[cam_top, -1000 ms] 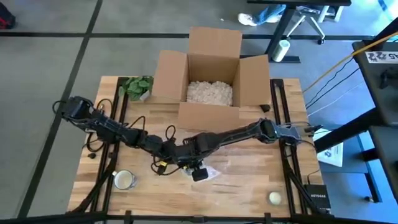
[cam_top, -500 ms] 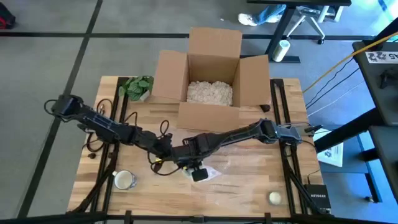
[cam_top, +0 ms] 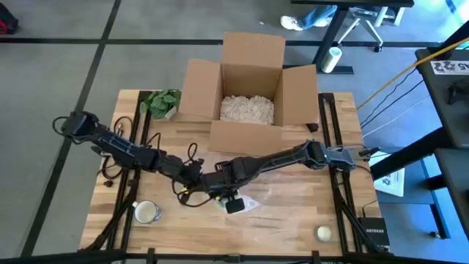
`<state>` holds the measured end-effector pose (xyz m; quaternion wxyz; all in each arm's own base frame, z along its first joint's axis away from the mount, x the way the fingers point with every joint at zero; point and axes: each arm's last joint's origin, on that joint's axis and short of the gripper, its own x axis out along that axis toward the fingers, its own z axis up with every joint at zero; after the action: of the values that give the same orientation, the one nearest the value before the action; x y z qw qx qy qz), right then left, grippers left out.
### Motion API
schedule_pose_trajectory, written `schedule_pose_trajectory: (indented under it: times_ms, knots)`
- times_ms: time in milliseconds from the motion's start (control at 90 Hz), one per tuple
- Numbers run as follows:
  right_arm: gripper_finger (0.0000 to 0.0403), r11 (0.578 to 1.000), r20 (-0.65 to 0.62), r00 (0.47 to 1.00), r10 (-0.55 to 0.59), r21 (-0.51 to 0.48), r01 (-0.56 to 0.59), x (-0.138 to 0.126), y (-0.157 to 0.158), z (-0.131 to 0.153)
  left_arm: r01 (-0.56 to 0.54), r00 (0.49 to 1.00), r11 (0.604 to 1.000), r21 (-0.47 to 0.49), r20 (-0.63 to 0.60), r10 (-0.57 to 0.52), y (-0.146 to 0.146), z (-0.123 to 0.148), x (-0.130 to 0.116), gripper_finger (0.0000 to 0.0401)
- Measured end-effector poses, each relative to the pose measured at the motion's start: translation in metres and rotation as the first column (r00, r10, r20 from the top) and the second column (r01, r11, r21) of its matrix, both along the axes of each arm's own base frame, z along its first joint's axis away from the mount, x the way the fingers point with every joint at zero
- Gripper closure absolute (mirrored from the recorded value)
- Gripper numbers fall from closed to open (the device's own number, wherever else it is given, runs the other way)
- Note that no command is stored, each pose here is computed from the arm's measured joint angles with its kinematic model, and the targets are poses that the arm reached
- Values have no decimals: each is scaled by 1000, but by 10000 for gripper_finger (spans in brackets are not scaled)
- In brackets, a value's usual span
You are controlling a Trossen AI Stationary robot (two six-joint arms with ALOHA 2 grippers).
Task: Wrap mug
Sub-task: Wrap the green mug with the bubble wrap, then put the wrapped green mug into the cardboard box
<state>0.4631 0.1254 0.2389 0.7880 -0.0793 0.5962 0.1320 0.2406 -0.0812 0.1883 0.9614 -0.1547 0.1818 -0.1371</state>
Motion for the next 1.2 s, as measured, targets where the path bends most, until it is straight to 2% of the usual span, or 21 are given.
schedule_pose_trajectory:
  times_ms: [278,511,656,889,1033,1200]
  knots:
    - [403,997,13,1000,-25,-71,26,-4,0,7,-8,999,1000,-11,-36,8,-1,-7,2,401]
    - [403,996,75,996,-56,-70,62,-13,-3,34,-12,999,1000,-12,-37,11,-1,-10,4,401]
    - [403,989,111,986,-121,-72,129,-18,-6,47,-6,999,1000,-5,-37,6,-2,-10,4,401]
    - [402,989,86,989,-122,-72,128,-13,-11,37,27,999,1000,5,-34,-27,-9,-10,1,401]
    - [400,991,63,990,-130,-37,132,-9,-18,26,62,998,998,30,-11,-62,-17,-6,-4,401]
    - [363,991,30,991,-132,32,131,-6,-27,16,51,999,997,62,3,-51,-23,0,-11,401]
